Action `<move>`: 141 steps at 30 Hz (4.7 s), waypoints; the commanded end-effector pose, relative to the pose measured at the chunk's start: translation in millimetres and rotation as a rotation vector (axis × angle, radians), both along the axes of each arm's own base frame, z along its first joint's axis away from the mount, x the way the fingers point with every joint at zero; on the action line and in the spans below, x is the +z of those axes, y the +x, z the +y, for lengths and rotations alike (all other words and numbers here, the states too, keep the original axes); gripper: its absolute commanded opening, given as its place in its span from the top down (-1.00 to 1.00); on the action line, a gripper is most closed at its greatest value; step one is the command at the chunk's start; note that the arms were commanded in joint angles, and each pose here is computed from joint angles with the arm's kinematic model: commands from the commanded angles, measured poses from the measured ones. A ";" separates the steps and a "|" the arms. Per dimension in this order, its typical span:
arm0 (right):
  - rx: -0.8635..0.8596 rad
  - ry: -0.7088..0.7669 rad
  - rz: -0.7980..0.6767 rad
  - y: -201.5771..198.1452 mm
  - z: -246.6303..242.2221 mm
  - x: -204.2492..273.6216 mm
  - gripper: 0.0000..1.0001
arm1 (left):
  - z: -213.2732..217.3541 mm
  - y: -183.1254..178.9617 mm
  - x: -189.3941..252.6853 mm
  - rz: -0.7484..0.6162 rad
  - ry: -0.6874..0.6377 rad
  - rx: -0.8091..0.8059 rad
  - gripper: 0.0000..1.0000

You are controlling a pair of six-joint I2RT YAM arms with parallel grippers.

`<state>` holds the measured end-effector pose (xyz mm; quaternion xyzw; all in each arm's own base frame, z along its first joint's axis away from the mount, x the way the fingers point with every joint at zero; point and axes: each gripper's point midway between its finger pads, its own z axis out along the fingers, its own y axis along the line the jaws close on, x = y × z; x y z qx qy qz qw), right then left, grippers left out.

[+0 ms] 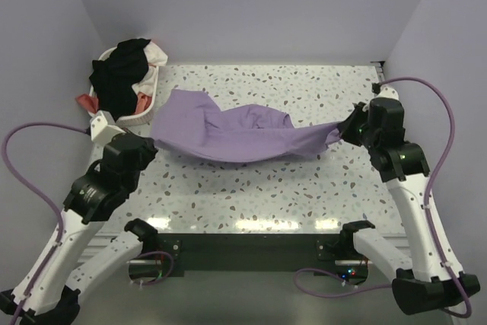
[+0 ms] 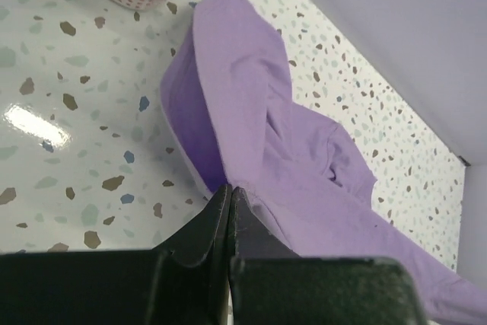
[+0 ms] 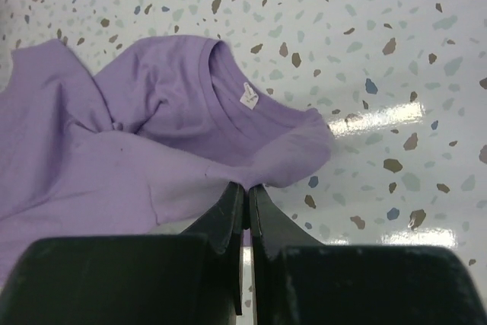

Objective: Fold and stack the t-shirts
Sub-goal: Flatten the tshirt out, then fold the tshirt

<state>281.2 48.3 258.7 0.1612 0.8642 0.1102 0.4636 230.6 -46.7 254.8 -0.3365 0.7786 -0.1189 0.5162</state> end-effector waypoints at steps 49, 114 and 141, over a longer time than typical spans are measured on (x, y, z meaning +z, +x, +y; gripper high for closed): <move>-0.156 0.177 -0.898 139.3 -30.0 358.3 1.00 | 47.0 245.4 320.4 -0.751 0.124 -0.145 1.00; -0.323 0.156 0.368 -63.0 -29.1 -185.5 -0.62 | 35.0 1.3 -239.0 0.369 -0.185 0.220 0.17; -0.302 0.148 0.485 -66.9 -24.0 -232.3 -0.24 | 43.3 12.4 -230.5 0.331 -0.139 0.239 1.00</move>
